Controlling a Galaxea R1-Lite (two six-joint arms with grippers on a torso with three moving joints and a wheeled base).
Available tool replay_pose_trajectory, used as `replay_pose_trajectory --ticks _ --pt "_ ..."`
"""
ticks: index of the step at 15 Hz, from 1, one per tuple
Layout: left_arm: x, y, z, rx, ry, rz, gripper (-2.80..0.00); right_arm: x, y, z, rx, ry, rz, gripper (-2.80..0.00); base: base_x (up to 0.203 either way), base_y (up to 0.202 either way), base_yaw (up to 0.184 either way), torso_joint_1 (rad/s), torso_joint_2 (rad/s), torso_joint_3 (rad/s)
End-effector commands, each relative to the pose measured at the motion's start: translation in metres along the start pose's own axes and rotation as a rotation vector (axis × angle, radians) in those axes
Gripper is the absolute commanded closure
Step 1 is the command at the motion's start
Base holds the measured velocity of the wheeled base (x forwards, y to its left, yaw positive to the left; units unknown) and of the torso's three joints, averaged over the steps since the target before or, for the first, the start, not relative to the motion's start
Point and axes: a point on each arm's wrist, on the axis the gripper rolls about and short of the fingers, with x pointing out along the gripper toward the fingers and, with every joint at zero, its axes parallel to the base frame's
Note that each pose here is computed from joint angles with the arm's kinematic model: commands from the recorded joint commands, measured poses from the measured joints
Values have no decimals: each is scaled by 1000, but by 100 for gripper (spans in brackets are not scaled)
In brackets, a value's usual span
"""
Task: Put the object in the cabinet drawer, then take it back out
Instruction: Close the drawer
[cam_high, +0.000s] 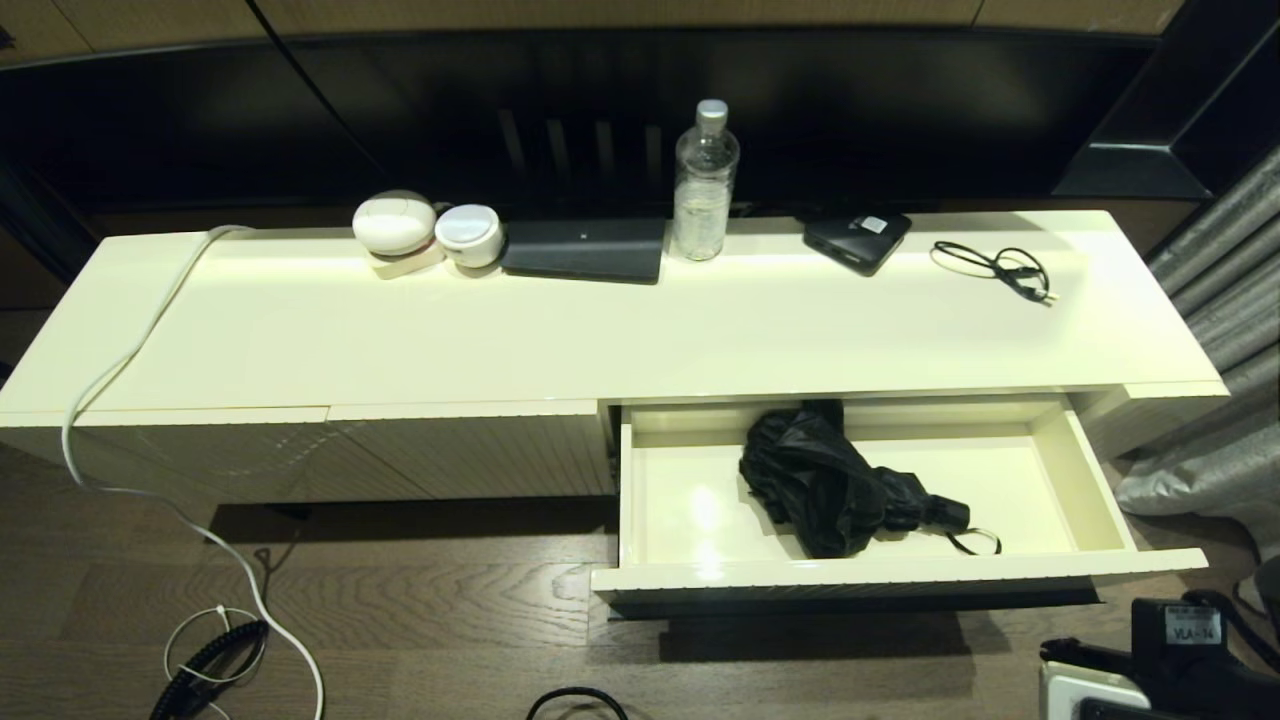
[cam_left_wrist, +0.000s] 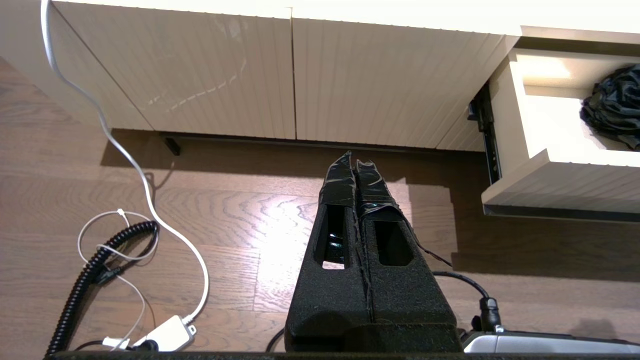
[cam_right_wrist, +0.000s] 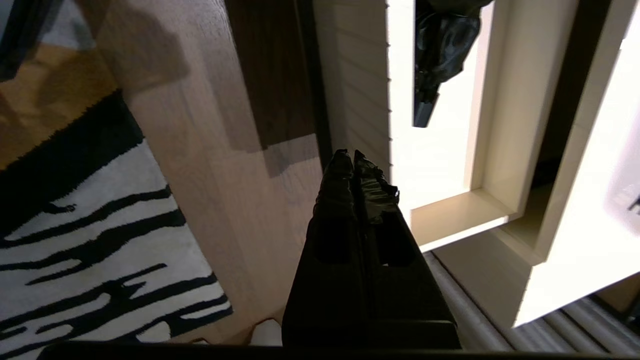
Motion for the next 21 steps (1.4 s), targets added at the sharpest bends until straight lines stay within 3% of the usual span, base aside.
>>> replay_pose_trajectory --ticks 1,8,15,21 --pt "0 0 0 -1 -2 0 0 14 14 -4 -5 31 53 0 0 0 0 0 0 0" --pt "0 0 0 -1 -2 0 0 51 33 -1 -10 53 76 0 0 0 0 0 0 0" --pt "0 0 0 -1 -2 0 0 87 32 8 9 61 46 0 0 0 0 0 0 0" --pt "0 0 0 -1 -2 0 0 117 26 18 59 36 -86 0 0 0 0 0 0 0"
